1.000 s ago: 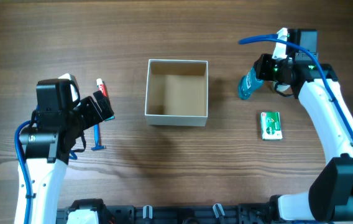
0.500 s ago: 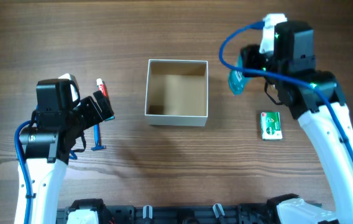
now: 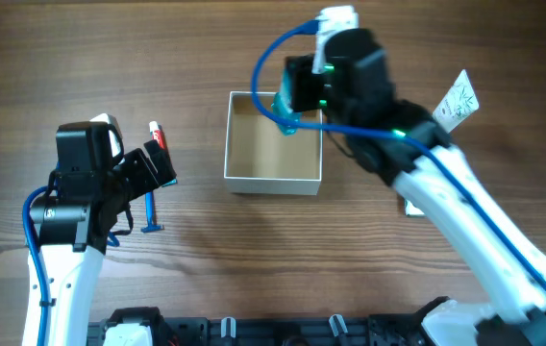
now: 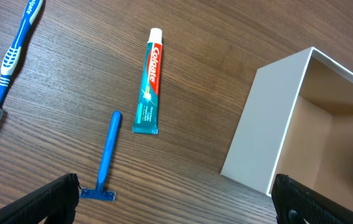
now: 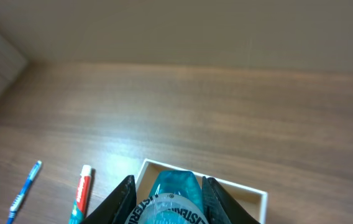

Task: Pack container
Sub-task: 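Carry the Listerine bottle into the box and release it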

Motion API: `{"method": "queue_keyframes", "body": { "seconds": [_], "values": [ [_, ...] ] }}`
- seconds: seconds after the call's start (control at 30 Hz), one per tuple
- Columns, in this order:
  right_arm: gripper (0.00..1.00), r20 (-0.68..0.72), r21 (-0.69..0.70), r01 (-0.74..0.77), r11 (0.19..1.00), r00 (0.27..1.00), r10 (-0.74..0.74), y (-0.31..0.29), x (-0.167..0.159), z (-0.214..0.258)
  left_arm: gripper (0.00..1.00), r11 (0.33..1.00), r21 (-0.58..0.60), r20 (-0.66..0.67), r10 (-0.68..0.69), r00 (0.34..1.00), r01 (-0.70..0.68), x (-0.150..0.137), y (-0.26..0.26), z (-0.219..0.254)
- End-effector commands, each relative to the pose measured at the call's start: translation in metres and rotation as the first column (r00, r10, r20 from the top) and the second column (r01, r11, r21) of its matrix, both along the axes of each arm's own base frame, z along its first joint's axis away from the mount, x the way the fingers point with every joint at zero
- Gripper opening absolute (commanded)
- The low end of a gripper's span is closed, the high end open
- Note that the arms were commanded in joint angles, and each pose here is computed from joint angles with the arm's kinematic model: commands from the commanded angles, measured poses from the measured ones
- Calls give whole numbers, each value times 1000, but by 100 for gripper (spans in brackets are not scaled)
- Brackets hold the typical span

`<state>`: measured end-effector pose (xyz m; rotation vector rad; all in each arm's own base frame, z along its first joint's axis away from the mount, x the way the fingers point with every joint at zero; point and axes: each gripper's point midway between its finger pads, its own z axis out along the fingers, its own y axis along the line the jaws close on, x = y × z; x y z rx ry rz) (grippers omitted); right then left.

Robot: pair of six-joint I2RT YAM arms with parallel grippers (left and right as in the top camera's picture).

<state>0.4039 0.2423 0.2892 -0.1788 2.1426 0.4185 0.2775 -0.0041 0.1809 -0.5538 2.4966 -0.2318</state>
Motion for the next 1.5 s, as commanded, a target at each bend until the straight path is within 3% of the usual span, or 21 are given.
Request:
{"method": "queue_keyframes", "body": {
  "seconds": [0.0, 0.33, 1.0, 1.27, 1.37, 1.47],
  "values": [
    [4, -17, 20, 45, 999, 999, -44, 21, 17, -19, 100, 999, -29, 18, -15, 1000, 15, 3, -6, 7],
    [4, -89, 37, 130, 991, 988, -126, 41, 39, -75, 100, 999, -29, 18, -15, 1000, 15, 3, -6, 7],
    [5, -145, 1, 83, 997, 986, -82, 68, 45, -130, 100, 999, -29, 18, -15, 1000, 15, 3, -6, 7],
    [37, -136, -3, 37, 999, 990, -37, 74, 44, -129, 100, 999, -29, 26, -14, 1000, 15, 5, -6, 8],
    [43, -137, -10, 2, 1000, 991, -3, 77, 42, -129, 100, 999, -29, 29, -15, 999, 16, 5, -6, 8],
    [59, -145, -13, -34, 999, 989, 31, 81, 38, -130, 100, 999, -29, 29, -15, 999, 16, 5, -6, 8]
  ]
}}
